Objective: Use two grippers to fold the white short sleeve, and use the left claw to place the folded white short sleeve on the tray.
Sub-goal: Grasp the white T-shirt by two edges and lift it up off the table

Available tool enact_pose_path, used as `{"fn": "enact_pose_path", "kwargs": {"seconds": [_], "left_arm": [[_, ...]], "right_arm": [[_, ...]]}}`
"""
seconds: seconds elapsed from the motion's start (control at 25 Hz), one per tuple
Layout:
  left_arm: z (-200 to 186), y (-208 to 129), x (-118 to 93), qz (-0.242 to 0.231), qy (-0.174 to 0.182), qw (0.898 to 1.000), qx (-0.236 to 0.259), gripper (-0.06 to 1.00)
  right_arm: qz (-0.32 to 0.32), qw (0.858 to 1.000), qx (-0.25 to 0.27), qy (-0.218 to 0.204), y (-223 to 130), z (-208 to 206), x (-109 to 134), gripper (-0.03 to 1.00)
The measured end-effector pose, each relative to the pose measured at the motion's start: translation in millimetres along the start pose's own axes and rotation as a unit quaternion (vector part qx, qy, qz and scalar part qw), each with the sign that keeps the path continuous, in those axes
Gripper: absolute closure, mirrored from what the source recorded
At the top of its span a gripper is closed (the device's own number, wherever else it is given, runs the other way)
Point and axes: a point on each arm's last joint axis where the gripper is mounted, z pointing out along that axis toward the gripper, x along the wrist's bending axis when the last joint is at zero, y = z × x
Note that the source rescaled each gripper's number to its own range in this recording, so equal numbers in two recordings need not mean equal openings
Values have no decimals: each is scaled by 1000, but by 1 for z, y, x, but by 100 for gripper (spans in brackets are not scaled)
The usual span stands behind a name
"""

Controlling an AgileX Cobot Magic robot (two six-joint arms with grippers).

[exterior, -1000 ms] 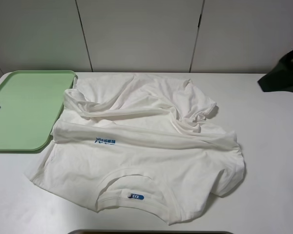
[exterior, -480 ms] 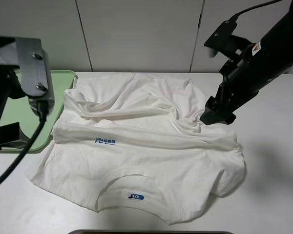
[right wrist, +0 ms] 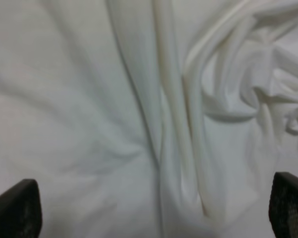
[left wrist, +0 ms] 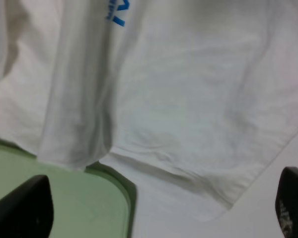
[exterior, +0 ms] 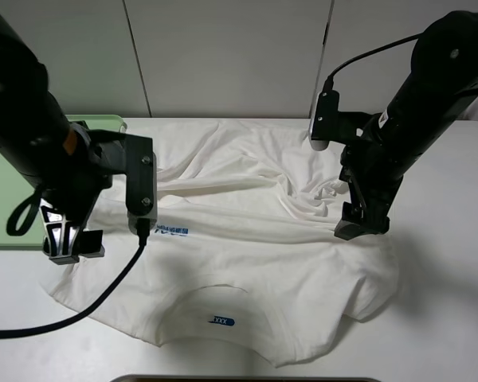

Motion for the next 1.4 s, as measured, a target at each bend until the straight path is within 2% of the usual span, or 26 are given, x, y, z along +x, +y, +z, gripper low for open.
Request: {"fn": "enact_pose_path", "kwargs": {"seconds": [0.12, 0.28, 0.56, 1.04, 1.4], "left_arm": [[22, 5, 3, 29, -15, 999, 30, 7], [46, 2, 13, 40, -29, 997, 52, 7], [62, -11, 36, 37, -24, 998, 53, 7], [81, 12, 63, 40, -11, 998, 37, 7], [103, 15, 64, 59, -28, 997, 47, 7]], "right_arm": [[-41, 999, 10, 20, 0, 13, 1, -3], [-66, 997, 19, 26, -1, 21, 0, -3], [-82, 993, 67, 60, -19, 52, 12, -3], [-97, 993, 55, 31, -21, 59, 11, -3], [-105, 994, 39, 5, -18, 60, 7, -3]]}}
